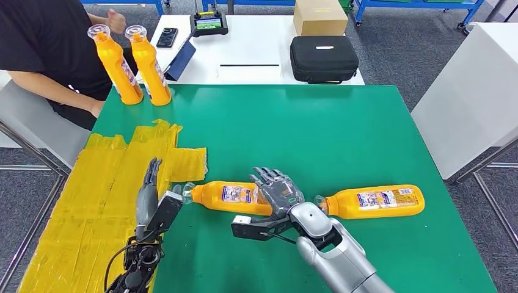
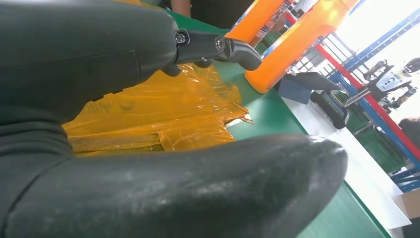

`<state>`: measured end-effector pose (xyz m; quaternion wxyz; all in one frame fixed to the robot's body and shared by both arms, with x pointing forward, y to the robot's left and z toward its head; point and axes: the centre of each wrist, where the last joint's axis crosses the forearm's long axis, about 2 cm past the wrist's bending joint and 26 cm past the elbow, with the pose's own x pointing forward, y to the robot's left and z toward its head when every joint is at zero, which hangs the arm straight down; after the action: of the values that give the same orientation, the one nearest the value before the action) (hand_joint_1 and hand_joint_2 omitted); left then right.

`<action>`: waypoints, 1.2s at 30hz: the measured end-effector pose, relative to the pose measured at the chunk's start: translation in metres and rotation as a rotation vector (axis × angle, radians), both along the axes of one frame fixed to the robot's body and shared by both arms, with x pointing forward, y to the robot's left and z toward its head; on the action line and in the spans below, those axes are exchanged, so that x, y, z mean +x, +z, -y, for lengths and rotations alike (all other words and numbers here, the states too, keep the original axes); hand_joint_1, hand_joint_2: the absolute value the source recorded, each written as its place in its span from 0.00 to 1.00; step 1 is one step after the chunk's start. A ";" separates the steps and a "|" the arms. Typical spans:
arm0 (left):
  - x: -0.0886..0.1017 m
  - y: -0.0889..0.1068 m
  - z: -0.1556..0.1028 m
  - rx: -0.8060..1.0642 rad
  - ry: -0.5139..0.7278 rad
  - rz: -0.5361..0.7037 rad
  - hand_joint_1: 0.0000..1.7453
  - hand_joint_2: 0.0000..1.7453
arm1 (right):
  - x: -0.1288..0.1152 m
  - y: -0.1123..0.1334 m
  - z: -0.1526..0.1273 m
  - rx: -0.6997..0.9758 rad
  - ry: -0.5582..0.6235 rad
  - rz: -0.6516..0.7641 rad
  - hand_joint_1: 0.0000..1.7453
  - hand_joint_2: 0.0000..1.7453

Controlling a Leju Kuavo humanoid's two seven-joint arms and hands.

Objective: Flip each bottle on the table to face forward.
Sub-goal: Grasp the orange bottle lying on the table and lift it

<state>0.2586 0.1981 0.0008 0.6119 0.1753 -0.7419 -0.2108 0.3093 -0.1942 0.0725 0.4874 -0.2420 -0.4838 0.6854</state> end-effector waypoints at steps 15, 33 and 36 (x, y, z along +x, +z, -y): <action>0.000 0.001 0.000 -0.002 -0.015 0.002 0.00 0.00 | -0.004 0.011 -0.012 0.031 -0.004 0.026 0.00 1.00; 0.007 0.009 0.012 -0.023 -0.033 0.025 0.00 0.00 | -0.006 -0.036 -0.042 -0.052 -0.013 -0.155 1.00 1.00; 0.009 0.009 0.012 -0.038 -0.029 0.033 0.00 0.00 | -0.004 -0.038 -0.043 -0.061 -0.002 -0.171 1.00 1.00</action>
<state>0.2676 0.1862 0.0103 0.5996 0.1561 -0.7583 -0.2026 0.3051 -0.1516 0.0341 0.5202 -0.1978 -0.4192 0.7173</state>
